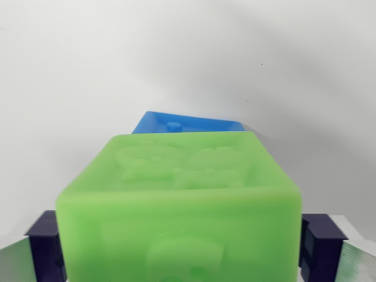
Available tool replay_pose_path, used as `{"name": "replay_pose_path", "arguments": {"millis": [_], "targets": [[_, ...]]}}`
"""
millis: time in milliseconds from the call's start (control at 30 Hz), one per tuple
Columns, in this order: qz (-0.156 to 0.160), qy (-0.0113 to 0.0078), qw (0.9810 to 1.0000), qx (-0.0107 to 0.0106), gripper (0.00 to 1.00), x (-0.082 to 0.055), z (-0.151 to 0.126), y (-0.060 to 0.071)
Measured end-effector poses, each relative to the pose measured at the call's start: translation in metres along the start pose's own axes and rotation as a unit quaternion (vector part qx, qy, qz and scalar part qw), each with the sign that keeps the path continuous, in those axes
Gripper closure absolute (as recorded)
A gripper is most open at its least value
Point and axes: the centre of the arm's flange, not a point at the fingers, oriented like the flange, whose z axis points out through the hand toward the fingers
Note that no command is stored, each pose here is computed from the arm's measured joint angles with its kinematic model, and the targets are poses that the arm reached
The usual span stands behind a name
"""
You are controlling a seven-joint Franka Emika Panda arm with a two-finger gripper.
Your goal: Stack cube
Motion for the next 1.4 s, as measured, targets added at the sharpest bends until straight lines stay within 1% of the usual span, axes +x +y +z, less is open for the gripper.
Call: {"name": "replay_pose_path", "arguments": {"millis": [500, 733, 800, 900, 1067, 1133, 1167, 1400], "targets": [[0.0, 0.0, 1.0, 0.0, 0.0, 0.0, 0.0, 0.0], [0.0, -0.0003, 1.0, -0.0002, 0.0, 0.0, -0.001, 0.0], [0.0, -0.0001, 1.0, -0.0002, 0.0, 0.0, -0.002, 0.0], [0.0, 0.0013, 1.0, -0.0002, 0.0, 0.0, -0.008, 0.0], [0.0, 0.0015, 1.0, -0.0006, 0.0, 0.001, -0.018, 0.0], [0.0, 0.0021, 1.0, -0.0006, 0.0, 0.001, -0.023, 0.0], [0.0, 0.0019, 1.0, -0.0007, 0.0, 0.001, -0.026, 0.0], [0.0, 0.0027, 1.0, -0.0007, 0.0, 0.001, -0.048, 0.0]]}}
